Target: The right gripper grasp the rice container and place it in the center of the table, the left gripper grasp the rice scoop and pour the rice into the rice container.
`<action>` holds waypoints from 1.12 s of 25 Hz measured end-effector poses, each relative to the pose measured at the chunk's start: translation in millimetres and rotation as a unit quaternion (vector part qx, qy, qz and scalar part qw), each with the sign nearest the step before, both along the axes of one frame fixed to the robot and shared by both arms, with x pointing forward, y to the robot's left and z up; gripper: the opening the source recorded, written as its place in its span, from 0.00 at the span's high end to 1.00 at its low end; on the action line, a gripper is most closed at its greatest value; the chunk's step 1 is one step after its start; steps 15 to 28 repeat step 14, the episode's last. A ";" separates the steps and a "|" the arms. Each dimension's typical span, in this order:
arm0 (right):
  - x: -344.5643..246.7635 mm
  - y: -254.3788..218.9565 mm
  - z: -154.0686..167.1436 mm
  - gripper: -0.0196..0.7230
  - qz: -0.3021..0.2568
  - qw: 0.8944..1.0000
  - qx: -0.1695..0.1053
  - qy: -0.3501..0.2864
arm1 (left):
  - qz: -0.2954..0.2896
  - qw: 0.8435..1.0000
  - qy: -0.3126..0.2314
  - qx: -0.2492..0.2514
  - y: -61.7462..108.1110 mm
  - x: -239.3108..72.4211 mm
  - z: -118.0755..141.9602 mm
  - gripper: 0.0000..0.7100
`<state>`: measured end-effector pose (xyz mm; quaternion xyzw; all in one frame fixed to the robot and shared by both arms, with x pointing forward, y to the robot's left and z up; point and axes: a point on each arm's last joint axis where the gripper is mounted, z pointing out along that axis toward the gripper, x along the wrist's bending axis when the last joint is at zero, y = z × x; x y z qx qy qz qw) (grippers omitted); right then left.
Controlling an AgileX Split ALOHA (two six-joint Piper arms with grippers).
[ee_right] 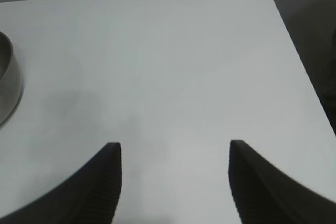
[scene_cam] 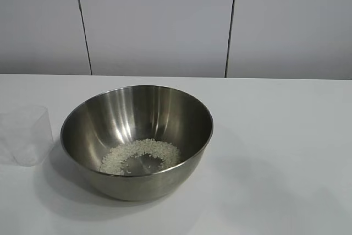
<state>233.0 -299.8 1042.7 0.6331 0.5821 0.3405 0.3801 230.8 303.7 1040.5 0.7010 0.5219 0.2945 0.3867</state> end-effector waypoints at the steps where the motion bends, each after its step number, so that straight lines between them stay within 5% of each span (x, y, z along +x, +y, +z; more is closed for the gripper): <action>1: 0.0 0.0 0.0 0.42 0.000 1.000 0.000 0.000 | 0.003 1.000 0.000 -0.005 0.0 0.1 0.2 0.59; 28: 0.0 0.2 0.0 0.42 0.001 1.000 0.001 0.000 | 0.017 1.000 0.000 -0.007 1.8 0.7 0.4 0.59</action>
